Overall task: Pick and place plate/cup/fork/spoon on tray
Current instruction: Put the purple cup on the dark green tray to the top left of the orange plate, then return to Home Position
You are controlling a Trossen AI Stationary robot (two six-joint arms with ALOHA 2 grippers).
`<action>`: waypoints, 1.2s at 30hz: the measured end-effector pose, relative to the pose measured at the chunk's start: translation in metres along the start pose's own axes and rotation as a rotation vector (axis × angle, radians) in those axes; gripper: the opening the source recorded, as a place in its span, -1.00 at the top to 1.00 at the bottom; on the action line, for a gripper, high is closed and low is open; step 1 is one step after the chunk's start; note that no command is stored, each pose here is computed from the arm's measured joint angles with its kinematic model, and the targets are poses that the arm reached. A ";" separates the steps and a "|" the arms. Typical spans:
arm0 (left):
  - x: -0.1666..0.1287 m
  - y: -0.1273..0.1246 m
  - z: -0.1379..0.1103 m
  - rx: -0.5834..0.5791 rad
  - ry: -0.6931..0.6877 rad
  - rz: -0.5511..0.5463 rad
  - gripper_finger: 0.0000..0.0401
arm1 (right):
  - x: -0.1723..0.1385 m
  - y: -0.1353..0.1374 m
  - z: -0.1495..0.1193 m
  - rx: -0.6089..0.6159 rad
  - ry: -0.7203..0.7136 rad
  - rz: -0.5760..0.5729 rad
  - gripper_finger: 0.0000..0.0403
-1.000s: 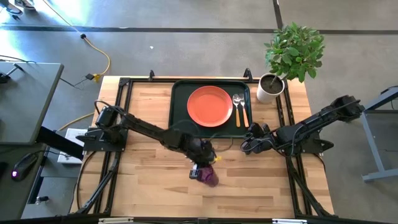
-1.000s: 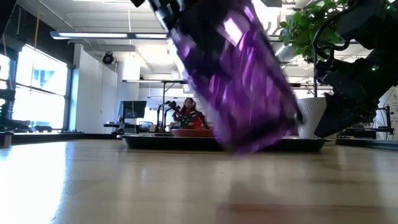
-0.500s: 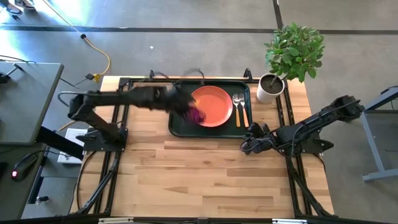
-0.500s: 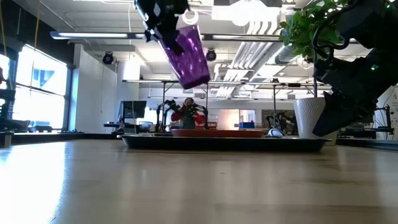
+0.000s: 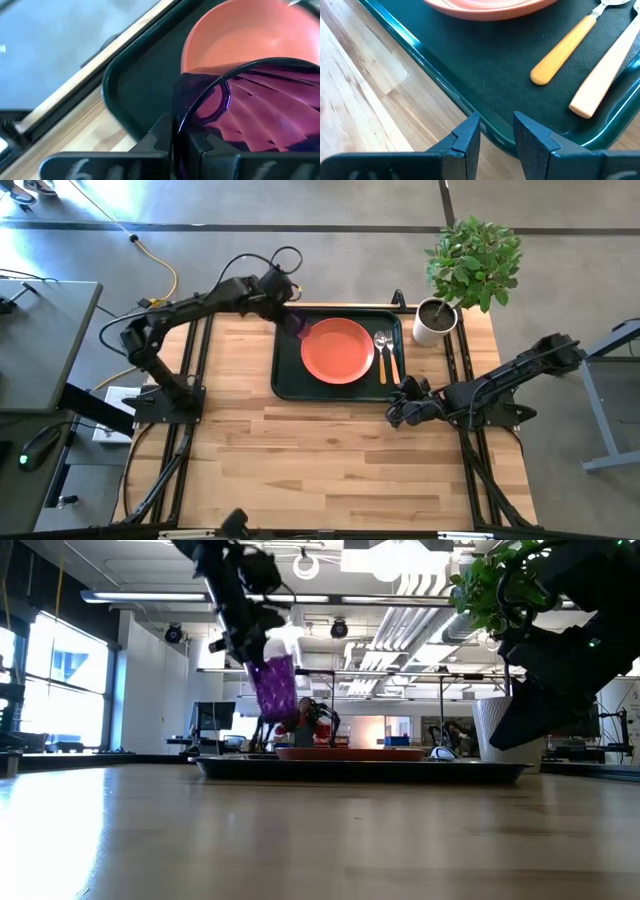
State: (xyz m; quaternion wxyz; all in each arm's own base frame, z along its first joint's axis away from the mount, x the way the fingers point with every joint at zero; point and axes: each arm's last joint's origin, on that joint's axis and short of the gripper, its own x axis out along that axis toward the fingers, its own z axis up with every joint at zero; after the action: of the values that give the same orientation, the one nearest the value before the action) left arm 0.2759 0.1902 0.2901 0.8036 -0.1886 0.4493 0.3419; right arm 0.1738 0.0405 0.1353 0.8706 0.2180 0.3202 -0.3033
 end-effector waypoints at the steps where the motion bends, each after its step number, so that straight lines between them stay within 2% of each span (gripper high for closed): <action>1: 0.007 0.006 0.001 -0.015 0.019 0.005 0.97 | 0.000 0.000 0.000 0.000 0.000 0.000 0.47; 9: 0.063 0.045 0.001 -0.116 0.142 0.071 0.96 | 0.000 0.000 0.000 0.002 0.005 0.003 0.47; 17: 0.094 0.052 0.002 -0.129 0.161 -0.034 0.96 | 0.000 0.001 -0.001 0.002 0.039 0.026 0.47; 22: 0.096 0.054 0.003 -0.132 0.155 -0.026 0.85 | 0.000 0.001 -0.001 0.009 0.033 0.022 0.47; 29: 0.084 0.056 0.007 -0.099 0.105 0.047 0.55 | 0.000 0.000 0.000 0.025 0.017 0.011 0.47; 36: 0.050 0.055 0.016 -0.055 -0.017 0.060 0.30 | -0.002 0.004 0.004 0.010 0.003 0.016 0.47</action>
State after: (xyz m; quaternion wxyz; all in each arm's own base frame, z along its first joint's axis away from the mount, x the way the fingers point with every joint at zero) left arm 0.2643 0.2569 0.2560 0.7914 -0.1941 0.4383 0.3794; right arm 0.1771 0.0419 0.1398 0.8715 0.2252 0.3182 -0.2976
